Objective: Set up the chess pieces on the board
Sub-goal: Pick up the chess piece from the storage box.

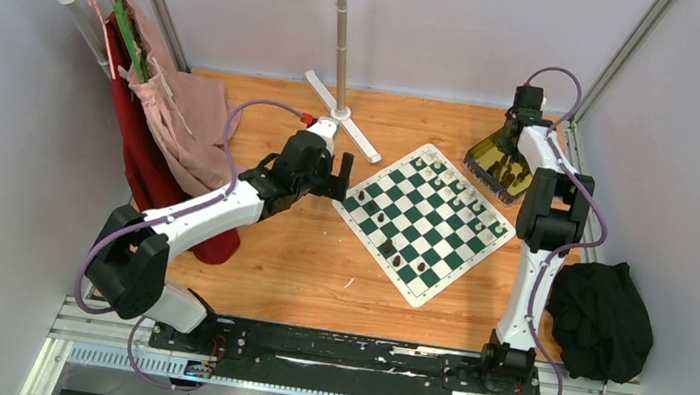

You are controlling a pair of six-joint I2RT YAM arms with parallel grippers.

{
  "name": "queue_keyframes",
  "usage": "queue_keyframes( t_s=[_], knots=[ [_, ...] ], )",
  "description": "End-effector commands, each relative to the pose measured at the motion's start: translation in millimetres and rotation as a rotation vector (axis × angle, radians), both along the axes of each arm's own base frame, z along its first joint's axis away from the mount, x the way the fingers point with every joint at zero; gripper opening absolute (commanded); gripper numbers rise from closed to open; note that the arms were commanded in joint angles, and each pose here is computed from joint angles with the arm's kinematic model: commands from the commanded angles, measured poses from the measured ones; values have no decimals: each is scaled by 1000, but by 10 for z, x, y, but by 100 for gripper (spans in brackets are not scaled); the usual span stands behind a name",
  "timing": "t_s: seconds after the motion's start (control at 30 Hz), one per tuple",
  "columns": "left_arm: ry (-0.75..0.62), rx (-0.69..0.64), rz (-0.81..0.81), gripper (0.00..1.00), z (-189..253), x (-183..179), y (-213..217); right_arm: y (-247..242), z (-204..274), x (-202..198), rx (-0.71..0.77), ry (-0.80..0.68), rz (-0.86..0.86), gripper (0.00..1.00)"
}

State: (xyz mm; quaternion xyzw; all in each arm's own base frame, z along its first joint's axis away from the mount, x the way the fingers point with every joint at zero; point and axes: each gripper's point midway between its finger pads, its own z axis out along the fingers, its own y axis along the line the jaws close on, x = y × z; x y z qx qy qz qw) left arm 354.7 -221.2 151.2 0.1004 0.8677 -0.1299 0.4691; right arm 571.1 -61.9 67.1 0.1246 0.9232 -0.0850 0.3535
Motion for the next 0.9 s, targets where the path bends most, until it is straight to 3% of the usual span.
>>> queue_keyframes(
  t_s=[0.0,0.87],
  knots=[
    [-18,-11,2,100,44,1,31,26,-23,-48,0,24,7,1],
    [-45,-25,24,100,217,-146,172,226,753,-162,-33,-82,44,0]
  ],
)
